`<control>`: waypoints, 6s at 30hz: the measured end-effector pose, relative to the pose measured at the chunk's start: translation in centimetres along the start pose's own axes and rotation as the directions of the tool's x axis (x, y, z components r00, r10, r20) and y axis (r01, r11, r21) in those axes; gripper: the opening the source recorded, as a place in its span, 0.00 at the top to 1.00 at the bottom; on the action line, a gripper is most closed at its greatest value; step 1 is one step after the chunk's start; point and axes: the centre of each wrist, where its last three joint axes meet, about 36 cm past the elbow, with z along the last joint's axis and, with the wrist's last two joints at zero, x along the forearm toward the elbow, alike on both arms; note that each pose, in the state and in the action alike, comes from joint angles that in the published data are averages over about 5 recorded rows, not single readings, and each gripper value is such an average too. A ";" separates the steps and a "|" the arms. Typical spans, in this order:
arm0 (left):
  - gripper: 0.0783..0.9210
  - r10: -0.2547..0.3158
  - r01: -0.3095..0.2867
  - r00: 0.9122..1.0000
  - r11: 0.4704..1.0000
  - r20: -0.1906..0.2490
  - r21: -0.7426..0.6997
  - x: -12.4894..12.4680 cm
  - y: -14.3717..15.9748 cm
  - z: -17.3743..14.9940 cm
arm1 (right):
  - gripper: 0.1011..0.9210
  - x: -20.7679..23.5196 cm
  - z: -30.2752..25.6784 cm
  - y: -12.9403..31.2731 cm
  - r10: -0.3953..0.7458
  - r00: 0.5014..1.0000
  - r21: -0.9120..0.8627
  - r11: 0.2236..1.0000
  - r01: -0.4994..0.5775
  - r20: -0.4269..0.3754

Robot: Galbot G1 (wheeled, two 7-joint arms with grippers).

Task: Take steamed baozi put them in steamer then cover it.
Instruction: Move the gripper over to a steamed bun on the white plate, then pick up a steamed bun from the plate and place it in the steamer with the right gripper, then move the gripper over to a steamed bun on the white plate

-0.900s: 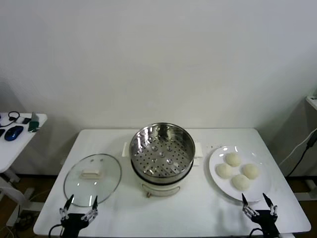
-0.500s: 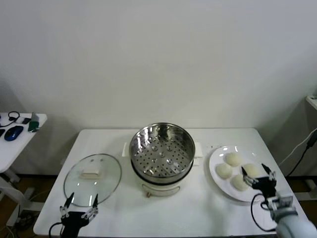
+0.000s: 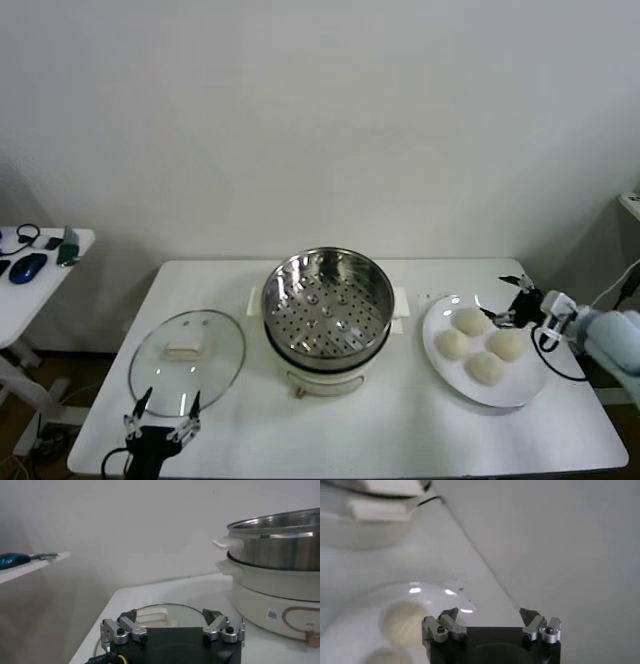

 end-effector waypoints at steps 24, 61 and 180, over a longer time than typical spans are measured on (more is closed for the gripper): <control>0.12 -0.027 0.027 1.000 0.999 0.010 -0.019 0.9 0.1 0.5 | 0.12 -9.6 -7.1 -11.3 -0.388 0.852 0.201 0.857 0.474 -0.352; 0.12 -0.023 0.023 1.000 0.999 -0.007 -0.031 0.8 -0.3 2.1 | 0.30 -16.3 -5.6 -8.9 -0.398 0.829 0.180 0.851 0.493 -0.392; 0.12 -0.025 0.027 0.999 0.998 0.033 -0.061 0.6 -0.7 1.5 | 0.12 -9.8 -11.4 -1.6 -0.375 0.847 0.208 0.857 0.472 -0.376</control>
